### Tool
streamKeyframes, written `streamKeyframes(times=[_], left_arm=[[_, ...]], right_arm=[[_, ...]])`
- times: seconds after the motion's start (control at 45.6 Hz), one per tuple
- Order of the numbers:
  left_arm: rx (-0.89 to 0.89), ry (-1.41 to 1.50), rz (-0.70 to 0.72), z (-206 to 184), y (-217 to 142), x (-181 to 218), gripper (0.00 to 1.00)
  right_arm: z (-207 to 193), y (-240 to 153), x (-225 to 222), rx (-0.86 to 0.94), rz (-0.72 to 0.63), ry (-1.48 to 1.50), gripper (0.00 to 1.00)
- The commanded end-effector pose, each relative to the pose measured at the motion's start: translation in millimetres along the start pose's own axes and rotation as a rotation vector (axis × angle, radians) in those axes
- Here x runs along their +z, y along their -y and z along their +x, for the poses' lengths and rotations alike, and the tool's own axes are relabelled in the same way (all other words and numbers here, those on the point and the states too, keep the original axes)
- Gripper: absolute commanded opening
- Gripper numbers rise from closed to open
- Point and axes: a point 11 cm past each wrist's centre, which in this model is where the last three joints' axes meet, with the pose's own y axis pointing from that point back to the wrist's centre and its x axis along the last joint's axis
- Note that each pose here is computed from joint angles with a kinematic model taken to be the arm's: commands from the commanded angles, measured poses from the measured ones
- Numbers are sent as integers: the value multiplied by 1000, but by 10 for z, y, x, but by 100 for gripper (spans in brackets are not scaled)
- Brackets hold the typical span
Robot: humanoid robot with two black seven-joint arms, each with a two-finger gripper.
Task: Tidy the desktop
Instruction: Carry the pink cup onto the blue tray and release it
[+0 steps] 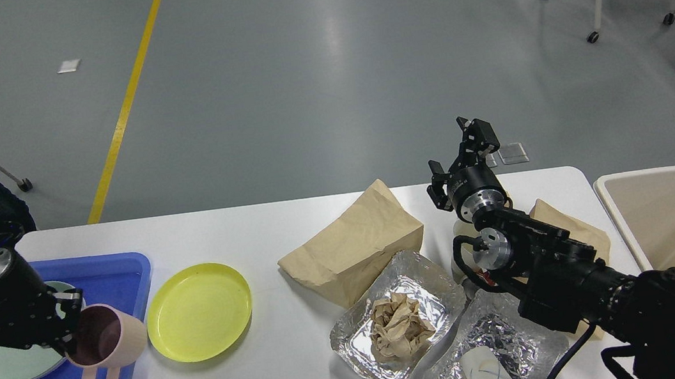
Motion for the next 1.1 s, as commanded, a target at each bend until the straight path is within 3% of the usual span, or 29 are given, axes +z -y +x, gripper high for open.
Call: streamKeyframes(times=[0.0, 0.329, 1.073], left_arm=[[-7, -50, 13, -53, 23, -239, 0], [-48, -100, 77, -157, 355, -646, 0], [-90, -120, 83, -273, 561, -754, 2]], right_arm=[[0, 0, 1, 0, 0, 0, 100], [0, 0, 1, 0, 0, 0, 100], [0, 0, 1, 0, 0, 0, 100]])
